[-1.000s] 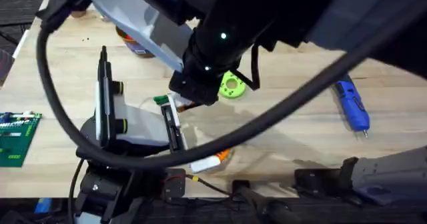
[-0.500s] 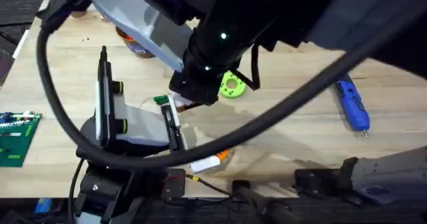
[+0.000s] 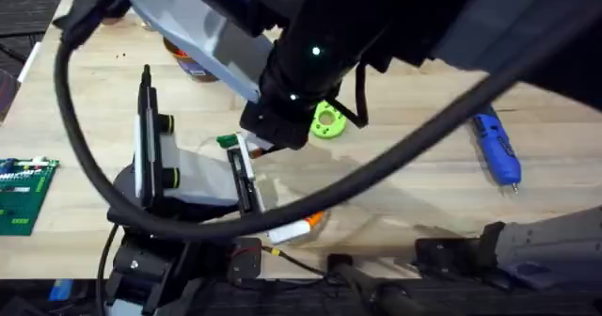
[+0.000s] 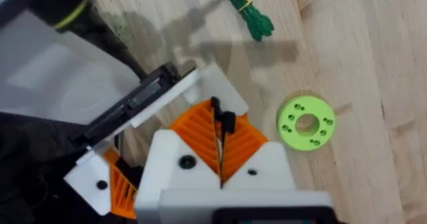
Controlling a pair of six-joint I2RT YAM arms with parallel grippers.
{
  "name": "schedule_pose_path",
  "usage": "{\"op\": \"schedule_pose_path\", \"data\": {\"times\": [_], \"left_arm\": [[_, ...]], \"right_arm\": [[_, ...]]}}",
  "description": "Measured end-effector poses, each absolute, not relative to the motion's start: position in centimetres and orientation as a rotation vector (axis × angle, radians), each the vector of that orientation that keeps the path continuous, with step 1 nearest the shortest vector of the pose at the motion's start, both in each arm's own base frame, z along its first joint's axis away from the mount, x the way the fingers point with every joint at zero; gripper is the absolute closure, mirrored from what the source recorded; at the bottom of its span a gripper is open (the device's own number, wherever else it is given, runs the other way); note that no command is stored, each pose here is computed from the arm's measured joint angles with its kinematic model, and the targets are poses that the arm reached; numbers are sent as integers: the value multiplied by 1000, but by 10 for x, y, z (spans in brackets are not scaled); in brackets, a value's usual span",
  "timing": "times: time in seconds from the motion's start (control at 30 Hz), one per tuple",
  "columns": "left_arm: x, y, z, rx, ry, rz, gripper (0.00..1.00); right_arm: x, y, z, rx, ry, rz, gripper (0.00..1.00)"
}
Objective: Pick up the gripper from the table and insert it into the empty holder that is missing its gripper. Then pick up a screw, insert it into the mounting hole, and use the screwdriver to tighten it. Finally, clean up the table by picking up the vegetable and placing it into the bucket.
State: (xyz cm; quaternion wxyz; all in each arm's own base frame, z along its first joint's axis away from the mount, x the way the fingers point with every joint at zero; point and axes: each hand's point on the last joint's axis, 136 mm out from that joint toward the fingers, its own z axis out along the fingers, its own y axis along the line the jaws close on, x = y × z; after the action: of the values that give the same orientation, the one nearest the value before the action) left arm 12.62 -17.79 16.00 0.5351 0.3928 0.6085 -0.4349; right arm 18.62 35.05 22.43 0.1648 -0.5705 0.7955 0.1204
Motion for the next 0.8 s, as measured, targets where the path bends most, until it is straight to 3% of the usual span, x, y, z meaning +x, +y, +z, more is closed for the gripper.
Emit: {"op": "schedule_pose_path", "data": {"times": [0.8], "left_arm": [[126, -178, 160, 936, 1449, -1035, 8]], "right_arm": [[187, 352, 234, -1616, 2250, 353, 993]]}}
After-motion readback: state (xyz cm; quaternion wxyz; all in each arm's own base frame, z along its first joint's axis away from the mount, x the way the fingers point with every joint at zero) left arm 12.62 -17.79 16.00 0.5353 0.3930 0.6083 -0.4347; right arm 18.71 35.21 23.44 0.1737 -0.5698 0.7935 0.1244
